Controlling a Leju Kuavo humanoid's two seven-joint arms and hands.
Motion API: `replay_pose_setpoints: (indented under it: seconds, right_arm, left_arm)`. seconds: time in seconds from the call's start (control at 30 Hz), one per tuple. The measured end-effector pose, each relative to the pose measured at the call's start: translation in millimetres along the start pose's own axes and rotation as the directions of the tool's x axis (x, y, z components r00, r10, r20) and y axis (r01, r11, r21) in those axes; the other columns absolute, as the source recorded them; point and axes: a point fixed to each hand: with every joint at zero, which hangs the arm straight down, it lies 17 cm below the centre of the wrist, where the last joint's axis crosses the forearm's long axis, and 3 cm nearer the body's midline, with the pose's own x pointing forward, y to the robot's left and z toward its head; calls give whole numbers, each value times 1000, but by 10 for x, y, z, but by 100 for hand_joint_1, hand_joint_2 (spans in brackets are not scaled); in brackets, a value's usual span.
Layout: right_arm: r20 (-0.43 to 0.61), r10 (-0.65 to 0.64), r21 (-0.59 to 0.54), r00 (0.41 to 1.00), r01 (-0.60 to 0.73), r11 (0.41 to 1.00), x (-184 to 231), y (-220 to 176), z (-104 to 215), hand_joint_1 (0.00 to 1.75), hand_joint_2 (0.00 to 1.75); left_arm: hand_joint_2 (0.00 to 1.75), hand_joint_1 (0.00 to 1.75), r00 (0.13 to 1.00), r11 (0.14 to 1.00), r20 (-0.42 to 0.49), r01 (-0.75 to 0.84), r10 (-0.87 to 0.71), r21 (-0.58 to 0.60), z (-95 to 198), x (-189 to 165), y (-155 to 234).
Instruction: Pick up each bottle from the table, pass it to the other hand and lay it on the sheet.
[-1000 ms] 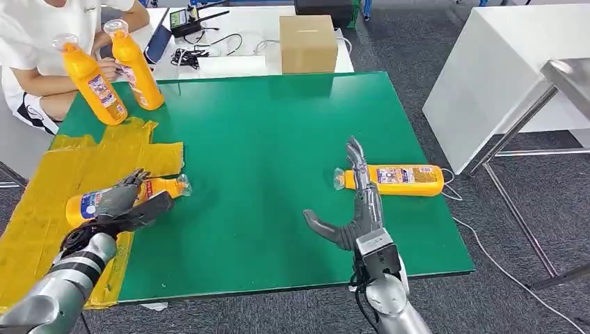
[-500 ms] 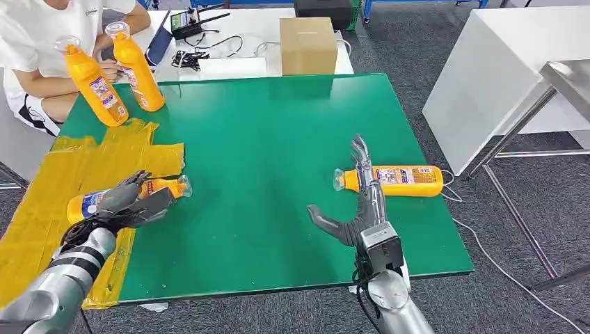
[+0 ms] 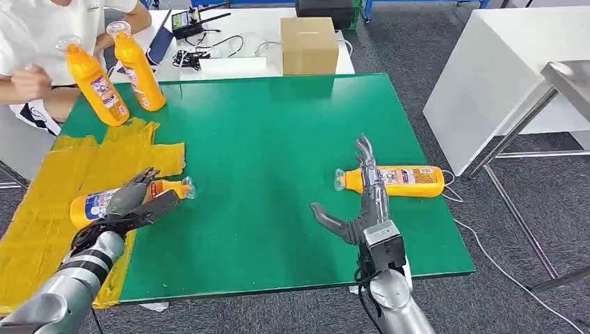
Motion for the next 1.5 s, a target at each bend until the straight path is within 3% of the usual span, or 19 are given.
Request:
replay_pose_setpoints:
  seconds: [0.07, 0.33, 0.37, 0.47, 0.57, 0.7, 0.83, 0.9, 1.03, 1.1, 1.33, 1.5]
  right_arm:
    - [-8, 12, -2, 1000, -13, 1000, -24, -19, 19, 0, 175]
    - [-18, 112, 9, 994, -111, 994, -69, -121, 36, 0, 175]
    - [-16, 126, 7, 992, -126, 992, -70, -152, 33, 0, 175]
    - [-15, 236, 19, 972, -235, 972, -107, -207, 36, 0, 175]
    - [-33, 414, 68, 910, -411, 909, -256, -347, 48, 0, 175]
    - [-40, 603, 146, 797, -592, 792, -489, -679, 32, 0, 175]
    - [-45, 690, 221, 722, -666, 712, -708, -973, 13, 0, 175]
    - [-53, 747, 282, 662, -708, 648, -873, -1132, 23, 0, 175]
    - [-38, 858, 496, 513, -735, 462, -1334, -1534, 143, 0, 175]
    - [-18, 889, 595, 458, -709, 377, -1528, -1775, 212, 0, 175]
    - [16, 941, 678, 338, -696, 239, -1702, -2363, 146, 0, 175]
    - [12, 956, 742, 293, -644, 188, -1898, -2602, 69, 0, 175]
  left_arm:
    - [0, 0, 992, 997, 105, -74, 76, -25, -11, 361, -80]
    - [0, 0, 921, 968, 313, -251, 234, 17, 103, 1296, 42]
    - [175, 0, 914, 967, 333, -252, 231, 20, 124, 1370, 58]
    - [175, 0, 889, 958, 389, -283, 241, 54, 203, 1541, 151]
    - [175, 0, 844, 925, 458, -364, 279, 108, 342, 1720, 324]
    - [175, 0, 743, 823, 555, -542, 374, 170, 606, 1919, 654]
    - [175, 0, 641, 685, 638, -689, 425, 236, 876, 1937, 1049]
    - [175, 0, 564, 607, 667, -768, 487, 206, 976, 1913, 1185]
    - [175, 0, 399, 467, 702, -878, 590, 107, 1149, 1880, 1346]
    - [175, 0, 362, 438, 713, -895, 600, 87, 1207, 1871, 1400]
    - [175, 0, 319, 402, 728, -913, 606, 65, 1288, 1865, 1471]
    - [175, 0, 232, 361, 718, -932, 656, -28, 1285, 1958, 1433]
